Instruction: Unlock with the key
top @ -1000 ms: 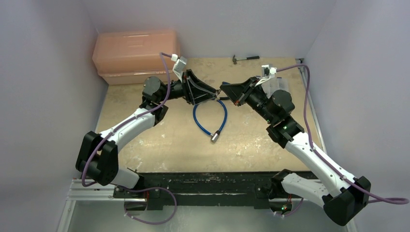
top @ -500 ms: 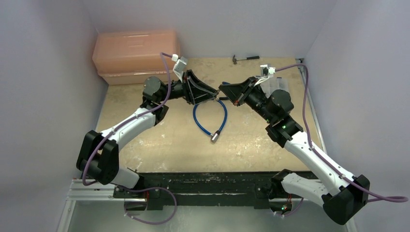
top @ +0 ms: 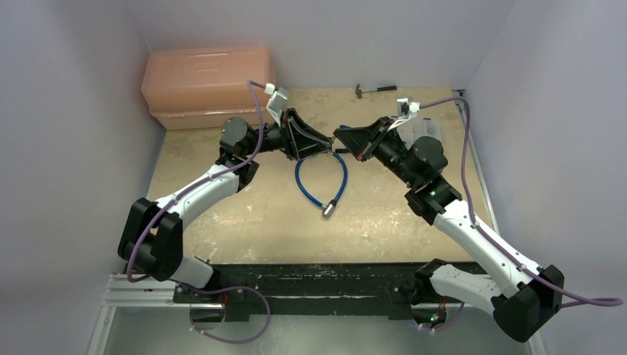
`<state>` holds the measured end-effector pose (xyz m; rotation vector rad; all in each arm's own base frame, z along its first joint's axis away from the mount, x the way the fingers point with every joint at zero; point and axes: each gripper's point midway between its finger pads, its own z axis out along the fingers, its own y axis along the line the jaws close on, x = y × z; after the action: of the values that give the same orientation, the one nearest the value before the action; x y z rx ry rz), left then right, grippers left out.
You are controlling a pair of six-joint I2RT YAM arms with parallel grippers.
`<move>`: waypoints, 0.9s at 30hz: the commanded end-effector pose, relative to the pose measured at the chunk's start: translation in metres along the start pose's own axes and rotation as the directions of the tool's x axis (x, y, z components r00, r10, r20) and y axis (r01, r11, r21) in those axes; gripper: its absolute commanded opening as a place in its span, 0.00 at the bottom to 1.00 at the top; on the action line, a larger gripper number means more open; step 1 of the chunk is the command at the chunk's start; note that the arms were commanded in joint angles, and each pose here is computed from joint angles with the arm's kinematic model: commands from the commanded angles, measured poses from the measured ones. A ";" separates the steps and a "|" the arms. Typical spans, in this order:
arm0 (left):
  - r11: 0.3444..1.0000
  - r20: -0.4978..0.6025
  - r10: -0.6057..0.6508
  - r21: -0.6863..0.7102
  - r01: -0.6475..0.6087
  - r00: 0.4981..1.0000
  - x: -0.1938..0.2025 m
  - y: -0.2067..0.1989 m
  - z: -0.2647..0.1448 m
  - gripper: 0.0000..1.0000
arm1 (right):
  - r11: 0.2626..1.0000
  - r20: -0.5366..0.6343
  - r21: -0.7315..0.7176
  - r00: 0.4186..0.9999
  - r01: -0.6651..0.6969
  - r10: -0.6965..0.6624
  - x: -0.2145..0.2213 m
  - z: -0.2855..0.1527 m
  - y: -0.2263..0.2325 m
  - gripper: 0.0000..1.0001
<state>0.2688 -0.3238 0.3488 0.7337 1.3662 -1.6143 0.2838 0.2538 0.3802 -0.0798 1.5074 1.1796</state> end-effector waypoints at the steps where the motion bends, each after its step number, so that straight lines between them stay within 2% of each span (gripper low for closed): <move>1: 0.997 0.014 0.052 0.053 -0.053 0.999 -0.013 -0.014 0.006 0.30 | 1.000 0.023 -0.024 1.000 0.003 -0.002 -0.003 0.002 0.004 0.00; 12: 0.997 0.012 0.055 0.055 -0.056 0.998 -0.013 -0.015 0.007 0.09 | 1.000 0.016 -0.002 1.000 0.020 -0.020 0.001 0.001 -0.003 0.00; 14: 0.997 0.011 0.053 0.053 -0.054 0.999 -0.013 -0.014 0.007 0.10 | 1.000 0.011 0.002 1.000 0.026 -0.026 0.002 0.001 -0.005 0.00; 17: 0.997 0.008 0.052 0.056 -0.053 0.999 -0.013 -0.015 0.007 0.17 | 0.999 0.003 0.007 0.999 0.033 -0.033 0.005 0.000 -0.007 0.00; 20: 0.997 0.008 0.053 0.056 -0.054 0.999 -0.013 -0.015 0.007 0.19 | 0.999 -0.003 0.007 0.999 0.034 -0.034 0.007 0.000 -0.008 0.00; 25: 0.997 0.008 0.053 0.055 -0.053 0.999 -0.013 -0.014 0.007 0.11 | 0.999 -0.009 0.006 0.999 0.035 -0.035 0.009 0.000 -0.008 0.00; 26: 0.997 0.007 0.049 0.055 -0.050 0.999 -0.012 -0.014 0.007 0.07 | 0.999 -0.011 0.005 0.999 0.035 -0.034 0.009 0.000 -0.008 0.00; 27: 0.997 0.008 0.051 0.055 -0.051 0.999 -0.013 -0.014 0.007 0.00 | 0.999 -0.012 0.006 0.999 0.034 -0.034 0.010 0.000 -0.009 0.00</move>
<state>0.2707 -0.3256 0.3423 0.7243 1.3968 -1.6223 0.2851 0.2544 0.3740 -0.0874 1.5119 1.1705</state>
